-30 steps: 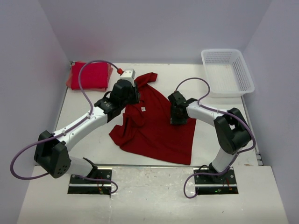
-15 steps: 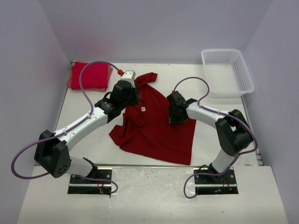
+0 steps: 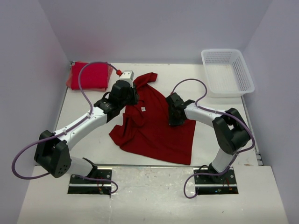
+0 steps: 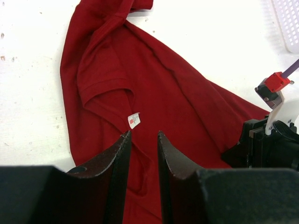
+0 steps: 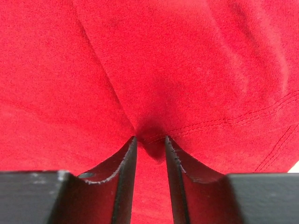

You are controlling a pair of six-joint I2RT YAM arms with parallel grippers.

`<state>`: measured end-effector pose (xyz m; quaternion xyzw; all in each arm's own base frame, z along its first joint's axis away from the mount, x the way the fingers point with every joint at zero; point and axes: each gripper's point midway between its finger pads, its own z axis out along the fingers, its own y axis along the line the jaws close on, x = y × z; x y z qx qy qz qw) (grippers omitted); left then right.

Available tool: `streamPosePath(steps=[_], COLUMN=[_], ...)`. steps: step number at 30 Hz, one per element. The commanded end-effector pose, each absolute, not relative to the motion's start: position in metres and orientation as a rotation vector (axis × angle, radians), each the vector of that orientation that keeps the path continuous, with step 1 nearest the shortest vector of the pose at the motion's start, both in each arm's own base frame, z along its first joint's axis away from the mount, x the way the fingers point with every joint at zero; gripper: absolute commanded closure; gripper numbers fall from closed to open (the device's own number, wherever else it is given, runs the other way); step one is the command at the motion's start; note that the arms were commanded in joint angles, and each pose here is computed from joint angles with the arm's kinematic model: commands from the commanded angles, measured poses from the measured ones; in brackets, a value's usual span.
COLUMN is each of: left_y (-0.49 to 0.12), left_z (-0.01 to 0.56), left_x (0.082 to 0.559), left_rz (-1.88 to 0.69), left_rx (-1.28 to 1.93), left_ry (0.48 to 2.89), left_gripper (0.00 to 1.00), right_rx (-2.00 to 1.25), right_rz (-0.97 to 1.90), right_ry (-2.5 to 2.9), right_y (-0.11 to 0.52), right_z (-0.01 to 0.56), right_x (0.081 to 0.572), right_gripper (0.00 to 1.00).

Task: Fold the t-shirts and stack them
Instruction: Flatten out the tshirt

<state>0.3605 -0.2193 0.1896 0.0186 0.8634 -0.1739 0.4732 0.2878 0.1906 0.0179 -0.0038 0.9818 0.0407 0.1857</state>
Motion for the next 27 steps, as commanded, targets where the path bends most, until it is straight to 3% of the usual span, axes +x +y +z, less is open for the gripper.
streamPosePath(steps=[1, 3, 12, 13, 15, 27], left_y=[-0.218, -0.218, -0.217, -0.217, -0.216, -0.216], left_z=[0.201, 0.201, 0.2, 0.199, 0.199, 0.176], left_x=[0.366, 0.366, 0.369, 0.37, 0.372, 0.419], left_rz=[-0.442, -0.442, -0.441, -0.438, -0.43, -0.246], left_rx=[0.049, 0.049, 0.047, 0.049, 0.049, 0.093], left_ry=[2.066, 2.068, 2.07, 2.069, 2.068, 2.087], left_gripper=[0.7, 0.7, 0.7, 0.7, 0.7, 0.6], right_rx=[0.015, 0.015, 0.018, 0.017, 0.006, -0.008], right_rz=[0.127, 0.126, 0.101, 0.094, 0.086, 0.119], right_ry=[2.763, 2.764, 2.764, 2.753, 2.741, 2.532], right_y=[0.195, 0.195, 0.192, 0.191, 0.19, 0.188], right_z=[0.013, 0.012, 0.011, 0.014, 0.02, 0.111], right_x=[0.289, 0.288, 0.289, 0.291, 0.291, 0.31], right_gripper=[0.76, 0.82, 0.85, 0.93, 0.98, 1.0])
